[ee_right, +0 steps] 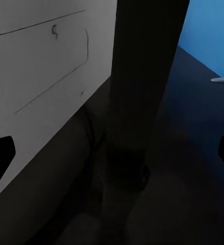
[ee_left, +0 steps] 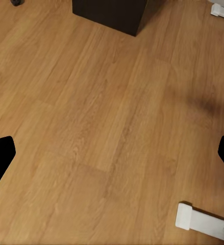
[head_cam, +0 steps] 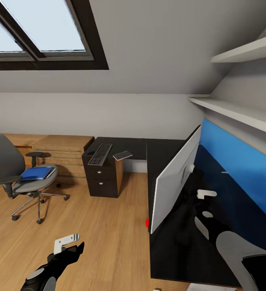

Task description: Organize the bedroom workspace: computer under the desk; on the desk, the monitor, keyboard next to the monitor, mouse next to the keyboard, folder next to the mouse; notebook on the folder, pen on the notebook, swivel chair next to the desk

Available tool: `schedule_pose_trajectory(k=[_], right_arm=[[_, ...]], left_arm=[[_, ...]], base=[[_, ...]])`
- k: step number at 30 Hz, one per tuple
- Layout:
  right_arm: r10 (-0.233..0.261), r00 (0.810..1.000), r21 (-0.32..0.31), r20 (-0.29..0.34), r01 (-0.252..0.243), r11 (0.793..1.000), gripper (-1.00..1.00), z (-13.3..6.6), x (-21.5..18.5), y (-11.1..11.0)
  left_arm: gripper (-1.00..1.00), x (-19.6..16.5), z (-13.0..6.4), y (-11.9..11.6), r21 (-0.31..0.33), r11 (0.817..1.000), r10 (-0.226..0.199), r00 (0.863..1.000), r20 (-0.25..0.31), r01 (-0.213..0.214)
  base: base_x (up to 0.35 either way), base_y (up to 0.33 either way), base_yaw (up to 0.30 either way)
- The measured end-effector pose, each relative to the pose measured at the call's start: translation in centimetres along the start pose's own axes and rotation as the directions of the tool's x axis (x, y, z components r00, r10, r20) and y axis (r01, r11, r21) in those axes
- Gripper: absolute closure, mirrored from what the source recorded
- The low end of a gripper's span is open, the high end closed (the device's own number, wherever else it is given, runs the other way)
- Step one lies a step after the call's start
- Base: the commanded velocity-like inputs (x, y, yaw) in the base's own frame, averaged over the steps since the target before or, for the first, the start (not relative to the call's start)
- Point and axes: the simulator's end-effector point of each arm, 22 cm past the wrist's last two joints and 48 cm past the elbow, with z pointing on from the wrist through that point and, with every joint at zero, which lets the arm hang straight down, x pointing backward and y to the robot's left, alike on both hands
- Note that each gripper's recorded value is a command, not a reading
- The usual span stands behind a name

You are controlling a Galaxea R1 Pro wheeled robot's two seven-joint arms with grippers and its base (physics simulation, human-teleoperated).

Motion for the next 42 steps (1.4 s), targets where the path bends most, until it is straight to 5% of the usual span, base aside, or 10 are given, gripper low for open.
schedule_pose_trajectory(k=[42], right_arm=[[0.0, 1.0, 0.0, 0.0, 0.0, 1.0, -1.0, 0.0, 0.0, -0.01]], left_arm=[[-1.0, 0.01, 0.0, -0.05, 0.001, 1.0, 0.001, 1.0, 0.0, -0.001]], base=[[0.061, -0.038, 0.0]])
